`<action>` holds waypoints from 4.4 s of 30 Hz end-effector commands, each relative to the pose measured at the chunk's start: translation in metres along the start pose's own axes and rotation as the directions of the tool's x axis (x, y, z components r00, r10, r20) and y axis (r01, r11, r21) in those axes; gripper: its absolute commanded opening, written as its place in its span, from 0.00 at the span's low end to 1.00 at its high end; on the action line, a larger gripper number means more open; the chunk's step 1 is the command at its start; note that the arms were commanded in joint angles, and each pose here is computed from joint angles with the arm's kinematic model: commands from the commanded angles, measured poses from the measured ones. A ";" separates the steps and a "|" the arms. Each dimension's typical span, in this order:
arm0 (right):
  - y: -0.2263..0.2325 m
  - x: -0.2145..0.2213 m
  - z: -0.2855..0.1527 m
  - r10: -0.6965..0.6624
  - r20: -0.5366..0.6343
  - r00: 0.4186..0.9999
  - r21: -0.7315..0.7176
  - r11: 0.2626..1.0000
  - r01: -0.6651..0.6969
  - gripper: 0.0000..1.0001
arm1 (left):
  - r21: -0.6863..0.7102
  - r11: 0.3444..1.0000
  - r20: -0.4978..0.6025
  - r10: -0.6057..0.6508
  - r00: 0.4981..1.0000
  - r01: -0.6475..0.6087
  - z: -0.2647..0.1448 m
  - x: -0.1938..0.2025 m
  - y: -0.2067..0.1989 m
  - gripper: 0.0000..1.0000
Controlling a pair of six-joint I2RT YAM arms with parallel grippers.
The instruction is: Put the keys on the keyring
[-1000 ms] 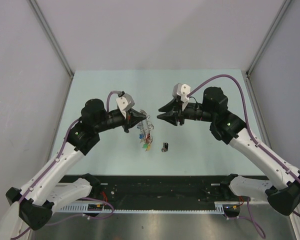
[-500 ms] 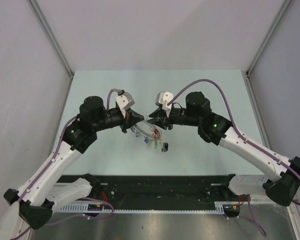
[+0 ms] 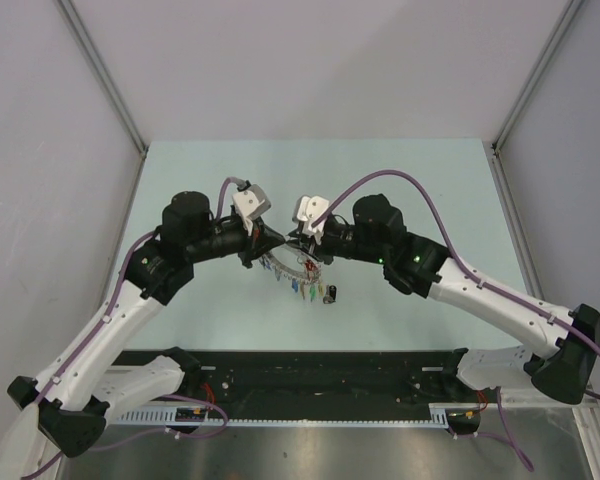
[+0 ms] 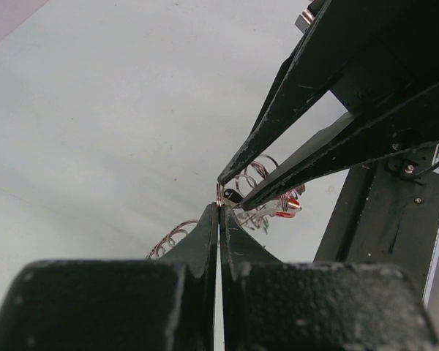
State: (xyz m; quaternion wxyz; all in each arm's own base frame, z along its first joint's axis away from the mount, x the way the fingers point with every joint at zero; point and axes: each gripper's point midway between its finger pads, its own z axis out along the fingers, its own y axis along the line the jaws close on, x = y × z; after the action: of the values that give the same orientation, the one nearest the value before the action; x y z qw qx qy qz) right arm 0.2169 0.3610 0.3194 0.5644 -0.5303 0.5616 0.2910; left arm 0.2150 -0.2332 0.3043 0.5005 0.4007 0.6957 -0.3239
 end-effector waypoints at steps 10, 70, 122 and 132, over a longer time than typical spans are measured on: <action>-0.025 -0.015 0.007 -0.043 0.015 0.999 0.133 0.990 0.041 0.22 | 0.023 0.998 0.101 0.063 0.993 -0.065 -0.011 -0.038 -0.008 0.01; -0.023 -0.056 -0.061 0.264 0.491 0.830 -0.218 0.960 -0.177 0.00 | -0.084 0.990 0.504 0.144 0.851 -0.117 -0.020 -0.060 0.001 0.44; -0.003 -0.056 -0.052 0.303 0.491 0.817 -0.354 0.926 -0.131 0.00 | 0.242 0.955 0.558 0.005 0.830 -0.169 -0.008 -0.076 -0.047 0.15; -0.002 -0.058 -0.054 0.301 0.499 0.812 -0.357 0.926 -0.124 0.00 | 0.244 0.958 0.545 -0.008 0.838 -0.149 -0.005 -0.071 -0.046 0.14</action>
State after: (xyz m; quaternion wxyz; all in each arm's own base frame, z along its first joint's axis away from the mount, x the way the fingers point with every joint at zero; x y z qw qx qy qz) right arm 0.1968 0.3286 0.3634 0.5475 -0.4349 0.4215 0.5775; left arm 0.1882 -0.2671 0.3730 0.6236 0.3867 0.4659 -0.4945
